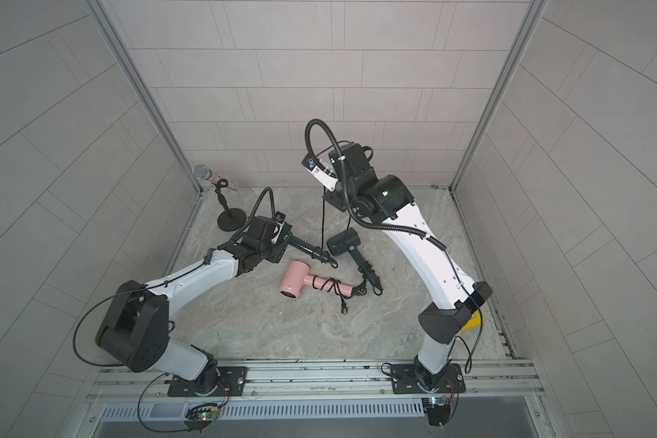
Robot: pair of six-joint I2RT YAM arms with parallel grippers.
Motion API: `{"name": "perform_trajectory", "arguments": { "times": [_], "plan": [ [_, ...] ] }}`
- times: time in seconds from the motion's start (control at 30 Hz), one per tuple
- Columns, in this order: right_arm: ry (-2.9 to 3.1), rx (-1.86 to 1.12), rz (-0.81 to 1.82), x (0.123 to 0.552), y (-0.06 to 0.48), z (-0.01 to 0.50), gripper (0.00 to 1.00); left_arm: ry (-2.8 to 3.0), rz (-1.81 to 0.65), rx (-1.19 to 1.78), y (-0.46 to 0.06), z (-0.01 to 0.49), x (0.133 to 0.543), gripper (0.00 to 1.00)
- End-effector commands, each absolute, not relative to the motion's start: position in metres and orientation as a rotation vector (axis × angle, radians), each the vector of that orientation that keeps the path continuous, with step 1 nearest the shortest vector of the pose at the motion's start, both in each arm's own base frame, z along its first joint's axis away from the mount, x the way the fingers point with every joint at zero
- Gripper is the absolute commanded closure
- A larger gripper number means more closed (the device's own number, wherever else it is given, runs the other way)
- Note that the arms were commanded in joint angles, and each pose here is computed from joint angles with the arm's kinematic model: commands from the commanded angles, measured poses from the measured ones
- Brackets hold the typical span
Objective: Wrap the cord around the hair dryer
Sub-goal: Wrap the power cord around the hair dryer.
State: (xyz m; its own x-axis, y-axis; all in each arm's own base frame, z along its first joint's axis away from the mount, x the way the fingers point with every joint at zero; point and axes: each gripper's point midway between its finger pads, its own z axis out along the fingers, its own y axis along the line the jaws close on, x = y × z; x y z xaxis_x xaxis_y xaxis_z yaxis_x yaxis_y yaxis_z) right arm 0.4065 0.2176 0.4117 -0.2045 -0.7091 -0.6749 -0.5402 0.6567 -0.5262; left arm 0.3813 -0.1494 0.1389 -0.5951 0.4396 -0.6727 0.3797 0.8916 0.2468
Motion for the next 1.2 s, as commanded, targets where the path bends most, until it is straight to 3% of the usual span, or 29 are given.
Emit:
{"name": "perform_trajectory", "arguments": {
  "times": [0.0,0.13,0.3,0.6,0.8,1.17],
  "plan": [
    [1.903,-0.934,-0.127,0.424,0.208,0.412,1.0,2.13,-0.324,0.707,-0.205,0.183,0.357,1.0],
    [1.974,-0.885,-0.098,0.449,0.19,0.392,1.0,1.975,-0.724,0.793,-0.247,0.219,0.321,1.0],
    [2.062,-0.85,-0.071,0.464,0.173,0.36,1.0,1.745,-0.966,0.762,-0.259,0.272,0.296,1.0],
    [2.132,-0.828,0.034,0.449,0.175,0.298,1.0,1.518,-1.148,0.227,-0.204,0.349,0.351,1.0],
    [2.171,-0.824,0.071,0.421,0.174,0.27,1.0,1.639,-0.991,0.005,-0.181,0.331,0.393,1.0],
    [2.253,-0.987,0.063,0.338,0.186,0.234,1.0,1.895,-0.37,-0.553,-0.082,0.252,0.426,1.0]
  ]
}}
